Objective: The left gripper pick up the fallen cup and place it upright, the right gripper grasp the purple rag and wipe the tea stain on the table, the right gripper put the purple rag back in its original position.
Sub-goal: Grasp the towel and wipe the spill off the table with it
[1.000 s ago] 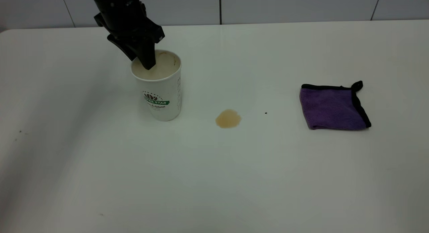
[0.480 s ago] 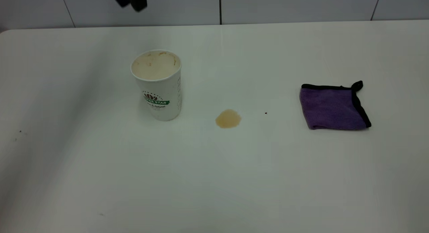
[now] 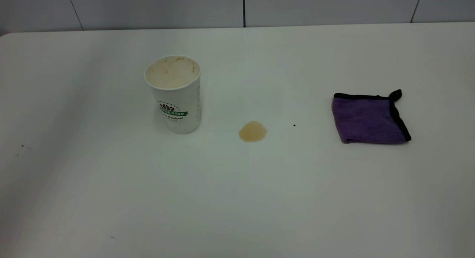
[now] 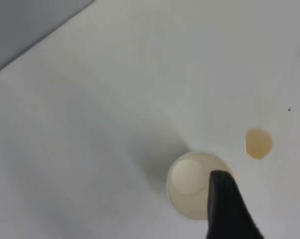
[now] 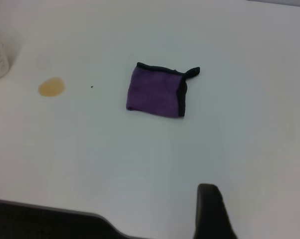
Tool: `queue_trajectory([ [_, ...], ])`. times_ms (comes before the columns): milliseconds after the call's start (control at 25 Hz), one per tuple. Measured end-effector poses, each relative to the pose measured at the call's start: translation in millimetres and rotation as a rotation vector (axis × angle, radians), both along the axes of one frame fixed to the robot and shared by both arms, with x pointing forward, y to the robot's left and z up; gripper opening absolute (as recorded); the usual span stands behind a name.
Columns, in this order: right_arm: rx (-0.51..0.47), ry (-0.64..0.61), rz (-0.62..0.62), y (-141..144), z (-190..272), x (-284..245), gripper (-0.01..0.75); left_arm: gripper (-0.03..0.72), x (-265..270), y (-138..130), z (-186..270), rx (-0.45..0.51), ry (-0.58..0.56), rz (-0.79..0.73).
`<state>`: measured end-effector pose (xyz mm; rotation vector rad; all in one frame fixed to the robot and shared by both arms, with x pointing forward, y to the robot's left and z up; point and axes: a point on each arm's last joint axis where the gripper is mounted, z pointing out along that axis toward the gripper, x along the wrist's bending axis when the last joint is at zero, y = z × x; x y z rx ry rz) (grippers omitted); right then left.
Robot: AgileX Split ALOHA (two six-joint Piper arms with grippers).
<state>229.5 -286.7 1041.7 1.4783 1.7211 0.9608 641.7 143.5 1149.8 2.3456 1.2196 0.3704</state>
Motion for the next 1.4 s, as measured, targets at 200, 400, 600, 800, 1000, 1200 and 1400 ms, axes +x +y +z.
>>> queue_trajectory([
  [200,0.000,0.000,0.000,0,0,0,0.498,0.408,-46,8,48,-0.075,-0.059,0.054],
  [400,0.000,0.000,0.000,0,0,0,0.498,0.420,-110,37,43,-0.015,0.005,0.081],
  [600,0.000,0.000,0.000,0,0,0,0.498,0.462,-178,70,23,0.053,0.052,0.137],
  [800,0.000,0.000,0.000,0,0,0,0.498,0.507,-231,92,-5,0.065,0.098,0.193],
  [1000,0.000,0.000,0.000,0,0,0,0.498,0.515,-270,107,-40,0.082,0.156,0.216],
  [1200,0.000,0.000,0.000,0,0,0,0.498,0.516,-306,121,-75,0.097,0.190,0.221],
  [1400,0.000,0.000,0.000,0,0,0,0.498,0.516,-337,133,-111,0.105,0.206,0.220],
])
